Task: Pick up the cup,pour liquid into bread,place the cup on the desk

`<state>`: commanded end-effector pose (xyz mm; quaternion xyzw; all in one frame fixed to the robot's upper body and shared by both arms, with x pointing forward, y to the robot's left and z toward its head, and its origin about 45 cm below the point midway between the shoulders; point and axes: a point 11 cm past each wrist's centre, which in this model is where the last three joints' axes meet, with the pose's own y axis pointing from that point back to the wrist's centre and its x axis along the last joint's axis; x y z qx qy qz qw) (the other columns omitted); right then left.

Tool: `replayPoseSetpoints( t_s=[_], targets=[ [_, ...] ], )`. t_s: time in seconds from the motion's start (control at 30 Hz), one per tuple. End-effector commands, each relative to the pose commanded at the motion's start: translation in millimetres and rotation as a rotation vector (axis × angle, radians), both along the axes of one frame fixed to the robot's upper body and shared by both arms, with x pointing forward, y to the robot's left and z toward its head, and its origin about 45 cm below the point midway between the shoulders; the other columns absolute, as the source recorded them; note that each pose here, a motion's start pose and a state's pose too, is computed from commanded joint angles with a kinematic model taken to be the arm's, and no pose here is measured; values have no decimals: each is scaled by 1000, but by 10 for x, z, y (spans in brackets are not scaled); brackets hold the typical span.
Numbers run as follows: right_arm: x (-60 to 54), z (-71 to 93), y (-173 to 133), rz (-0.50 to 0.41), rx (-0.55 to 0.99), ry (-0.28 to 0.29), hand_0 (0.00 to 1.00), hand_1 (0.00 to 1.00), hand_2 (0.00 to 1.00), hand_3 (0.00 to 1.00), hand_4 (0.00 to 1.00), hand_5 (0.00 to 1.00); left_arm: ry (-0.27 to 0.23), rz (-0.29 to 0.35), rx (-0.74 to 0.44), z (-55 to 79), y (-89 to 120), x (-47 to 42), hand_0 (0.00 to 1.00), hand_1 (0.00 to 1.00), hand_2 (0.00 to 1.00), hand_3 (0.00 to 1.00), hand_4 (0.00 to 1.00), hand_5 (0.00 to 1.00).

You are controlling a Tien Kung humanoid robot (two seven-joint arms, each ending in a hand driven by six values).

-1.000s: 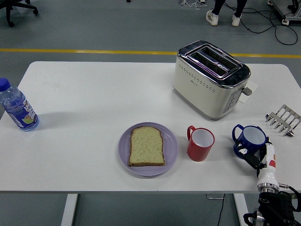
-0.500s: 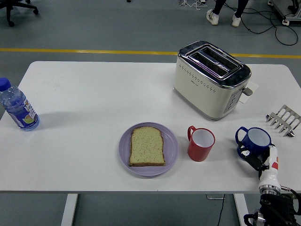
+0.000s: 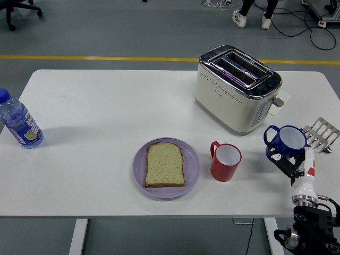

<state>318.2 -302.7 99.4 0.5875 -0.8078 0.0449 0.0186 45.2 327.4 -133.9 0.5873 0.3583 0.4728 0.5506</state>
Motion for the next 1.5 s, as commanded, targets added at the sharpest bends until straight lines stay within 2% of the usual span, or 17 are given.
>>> replayPoseSetpoints(
  t_s=[0.17,0.2,0.37,0.4,0.53,0.57,0.6,0.77,0.8,0.9,0.97,1.0,1.13,1.33,1.37,1.4,1.5],
  targets=[
    [47,216,-1,16,-51,-65,434,437,562,659,709,6,-4,0,0,2,0,19,635,646,657,555,324,835],
    [55,270,1,18,-62,-81,418,419,549,613,696,2,-4,0,0,2,0,21,635,646,657,554,324,834],
    [109,494,0,32,-106,-111,418,419,549,613,696,2,-5,1,1,3,1,25,635,646,657,554,324,834],
    [119,527,6,33,-107,-110,426,387,532,556,651,2,-5,0,1,3,2,25,635,646,658,555,324,834],
    [167,681,8,23,-97,-85,426,387,532,556,651,2,-4,-2,1,3,2,23,635,646,658,555,324,834],
    [191,763,4,19,-118,-84,426,387,532,556,651,2,-4,-2,2,3,4,23,635,646,658,555,324,834],
    [211,813,8,26,-128,-82,401,373,527,561,659,2,-5,-2,2,4,7,24,635,646,658,555,324,834],
    [317,1129,91,86,-212,-63,401,373,527,561,659,2,-5,-2,4,6,18,30,635,646,658,555,324,834],
    [326,1150,107,96,-220,-54,371,322,526,568,678,3,-5,-1,4,7,19,30,635,646,657,556,324,833],
    [382,1289,200,147,-272,-23,371,322,526,568,678,3,-6,-2,4,8,22,35,635,646,657,556,324,833],
    [404,1341,243,160,-305,1,371,322,526,568,678,3,-6,-1,4,8,23,35,635,646,657,556,324,833],
    [424,1390,294,176,-336,9,334,299,528,570,675,2,-6,2,4,8,24,35,635,646,657,557,325,834],
    [520,1491,452,227,-429,38,334,299,528,570,675,2,-5,5,3,6,19,28,635,646,657,557,325,834],
    [696,1723,714,279,-617,34,340,296,530,572,659,2,-5,1,2,4,9,26,635,646,657,557,325,833],
    [708,1743,735,280,-642,33,340,296,530,572,659,2,-5,2,1,4,8,25,635,646,657,557,325,833],
    [732,1774,793,289,-691,32,354,356,536,574,644,2,-4,6,1,4,7,22,635,646,657,556,324,834],
    [753,1804,888,304,-766,30,354,356,536,574,644,2,-3,10,0,3,8,15,635,646,657,556,324,834]
  ],
)
